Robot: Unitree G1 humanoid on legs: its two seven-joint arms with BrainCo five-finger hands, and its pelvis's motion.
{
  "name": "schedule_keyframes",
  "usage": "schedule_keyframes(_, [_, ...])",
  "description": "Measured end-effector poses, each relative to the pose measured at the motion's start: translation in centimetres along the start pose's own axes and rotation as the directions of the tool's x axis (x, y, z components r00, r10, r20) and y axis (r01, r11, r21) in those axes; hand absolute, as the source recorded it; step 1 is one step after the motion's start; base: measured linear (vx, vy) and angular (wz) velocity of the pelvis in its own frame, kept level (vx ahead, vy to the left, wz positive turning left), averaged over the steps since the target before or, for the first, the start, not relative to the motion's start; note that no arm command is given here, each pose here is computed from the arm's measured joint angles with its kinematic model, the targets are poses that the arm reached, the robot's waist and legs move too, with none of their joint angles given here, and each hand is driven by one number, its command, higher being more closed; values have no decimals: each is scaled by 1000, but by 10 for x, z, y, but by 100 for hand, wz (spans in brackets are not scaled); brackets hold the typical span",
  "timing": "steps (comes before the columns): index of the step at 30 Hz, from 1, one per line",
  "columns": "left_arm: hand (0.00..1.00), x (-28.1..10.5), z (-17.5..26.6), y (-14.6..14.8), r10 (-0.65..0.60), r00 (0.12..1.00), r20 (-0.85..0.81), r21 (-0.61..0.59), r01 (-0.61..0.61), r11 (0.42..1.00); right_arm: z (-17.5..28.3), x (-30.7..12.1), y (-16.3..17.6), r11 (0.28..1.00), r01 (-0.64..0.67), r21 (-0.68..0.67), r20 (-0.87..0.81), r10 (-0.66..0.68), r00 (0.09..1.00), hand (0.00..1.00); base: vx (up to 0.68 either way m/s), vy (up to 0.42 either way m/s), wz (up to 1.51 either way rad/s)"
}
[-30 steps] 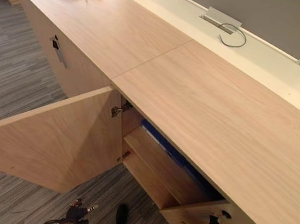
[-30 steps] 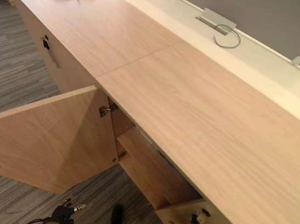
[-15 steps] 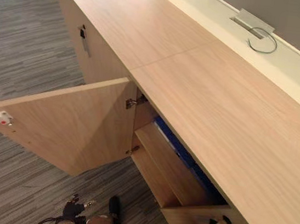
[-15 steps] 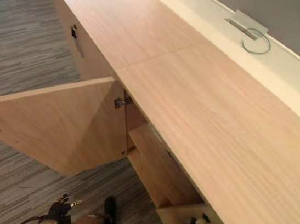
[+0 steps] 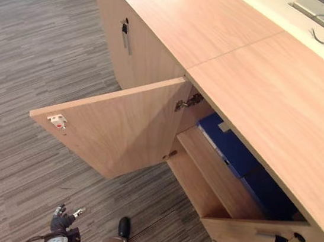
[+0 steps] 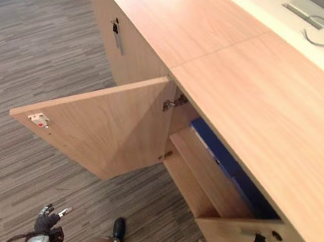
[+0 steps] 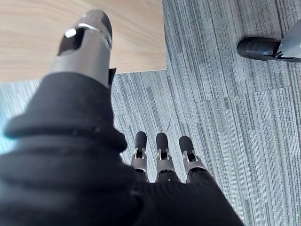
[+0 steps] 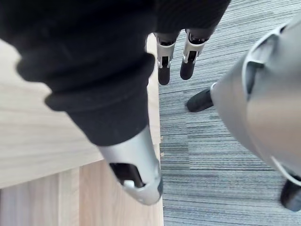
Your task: Walk over to the cabinet, pick up the folder, carry it to the office cabinet, place the folder inside the office cabinet, then close the office cabinet door
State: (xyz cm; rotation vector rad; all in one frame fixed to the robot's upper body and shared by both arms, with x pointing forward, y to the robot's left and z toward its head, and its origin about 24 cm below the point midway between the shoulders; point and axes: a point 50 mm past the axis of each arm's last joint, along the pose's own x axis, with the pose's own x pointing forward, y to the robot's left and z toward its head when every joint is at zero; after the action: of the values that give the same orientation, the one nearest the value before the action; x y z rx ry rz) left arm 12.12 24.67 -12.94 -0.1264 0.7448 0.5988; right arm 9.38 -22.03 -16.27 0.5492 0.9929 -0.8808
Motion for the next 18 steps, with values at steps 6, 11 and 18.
schedule_keyframes(6, [0,-1,10,-10,-22,999,42,-74,25,997,-9,-3,-4,998,-15,-58,-6,14,1000,0,-112,-38,-29])
schedule_keyframes(11, [0,-4,31,-10,-1,990,140,-179,26,984,-20,-6,-13,995,-22,-97,-23,20,1000,0,-86,-60,-18])
schedule_keyframes(18, [0,8,58,22,142,974,175,-271,-91,958,-25,-7,-16,992,-37,-123,-44,32,998,0,21,-4,-9])
